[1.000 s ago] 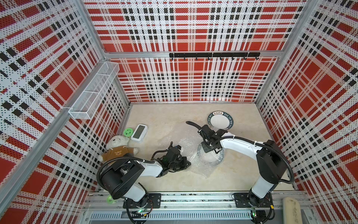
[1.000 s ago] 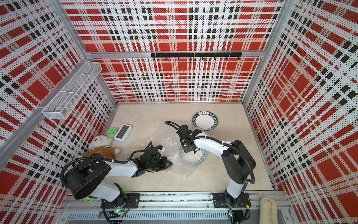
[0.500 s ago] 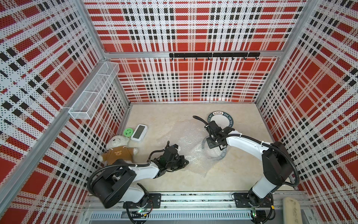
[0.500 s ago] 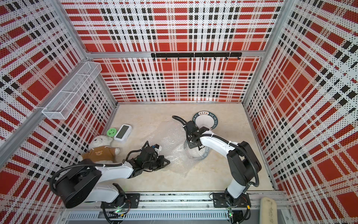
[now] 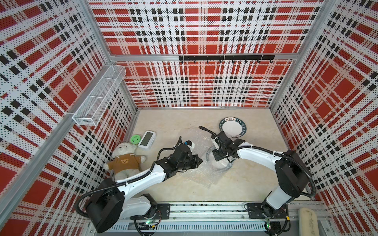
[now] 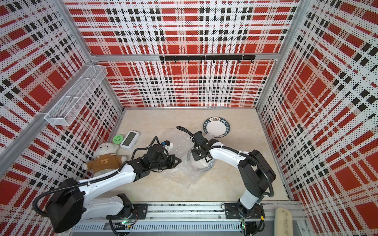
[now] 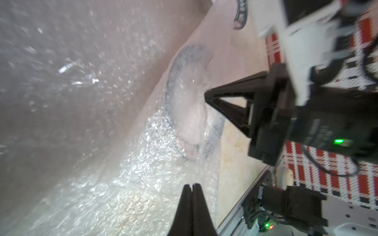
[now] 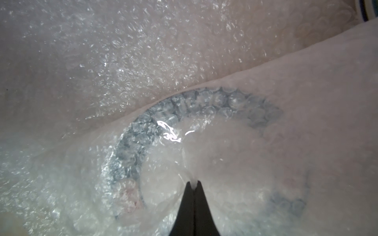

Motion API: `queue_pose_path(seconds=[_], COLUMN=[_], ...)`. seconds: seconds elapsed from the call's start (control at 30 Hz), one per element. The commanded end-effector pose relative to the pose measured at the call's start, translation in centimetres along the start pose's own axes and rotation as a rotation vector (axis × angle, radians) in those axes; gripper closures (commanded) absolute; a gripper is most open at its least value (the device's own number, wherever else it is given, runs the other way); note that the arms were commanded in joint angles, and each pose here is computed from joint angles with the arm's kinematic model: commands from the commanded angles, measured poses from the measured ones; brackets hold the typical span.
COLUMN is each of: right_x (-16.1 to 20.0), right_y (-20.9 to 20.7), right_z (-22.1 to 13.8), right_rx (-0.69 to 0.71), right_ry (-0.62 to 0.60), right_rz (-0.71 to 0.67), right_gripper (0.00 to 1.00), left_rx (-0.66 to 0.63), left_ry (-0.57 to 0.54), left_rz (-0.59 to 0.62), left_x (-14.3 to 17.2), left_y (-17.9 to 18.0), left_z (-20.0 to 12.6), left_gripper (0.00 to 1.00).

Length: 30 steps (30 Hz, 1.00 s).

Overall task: Unpack dinner plates from bubble wrap
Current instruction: Unwrap the bubble wrap.

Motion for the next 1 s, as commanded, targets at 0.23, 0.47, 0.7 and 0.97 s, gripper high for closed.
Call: queue_pose_path(seconds=[0.23, 0.47, 0.7, 0.97], right_x=[-0.3, -0.4, -1.5, -2.3], right_y=[1.1, 0.6, -0.1, -1.0], right_z=[0.5, -0.2, -1.1, -2.5], right_rx=[-0.051, -0.012, -0.023, -0.107], right_ry=[-0.021, -0.033, -0.063, -0.112], right_rz=[-0.024, -0.027, -0.004, 0.060], right_gripper=[1.00, 1.00, 1.00, 0.98], left_rx=[-0.101, -0.184, -0.260, -0.298], left_ry=[0.045, 0.066, 0.069, 0.078], left_rz=[0.021, -0.015, -0.065, -0.093], left_x=[0.2, 1.8, 3.5, 4.2], left_y=[1.9, 4.8, 7.3, 8.4], left_z=[4.3, 5.1, 4.4, 4.7], left_gripper=[1.00, 1.00, 1.00, 1.00])
Point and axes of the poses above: each gripper's point midway between its finger pads, its own z axis out along the fingers, its own y axis along the line the jaws close on, x = y × z, the point moved 6 cm from there along -z, back along the fingers, and after that the axes turned 1 degree about -z, right-handed, at the moved point
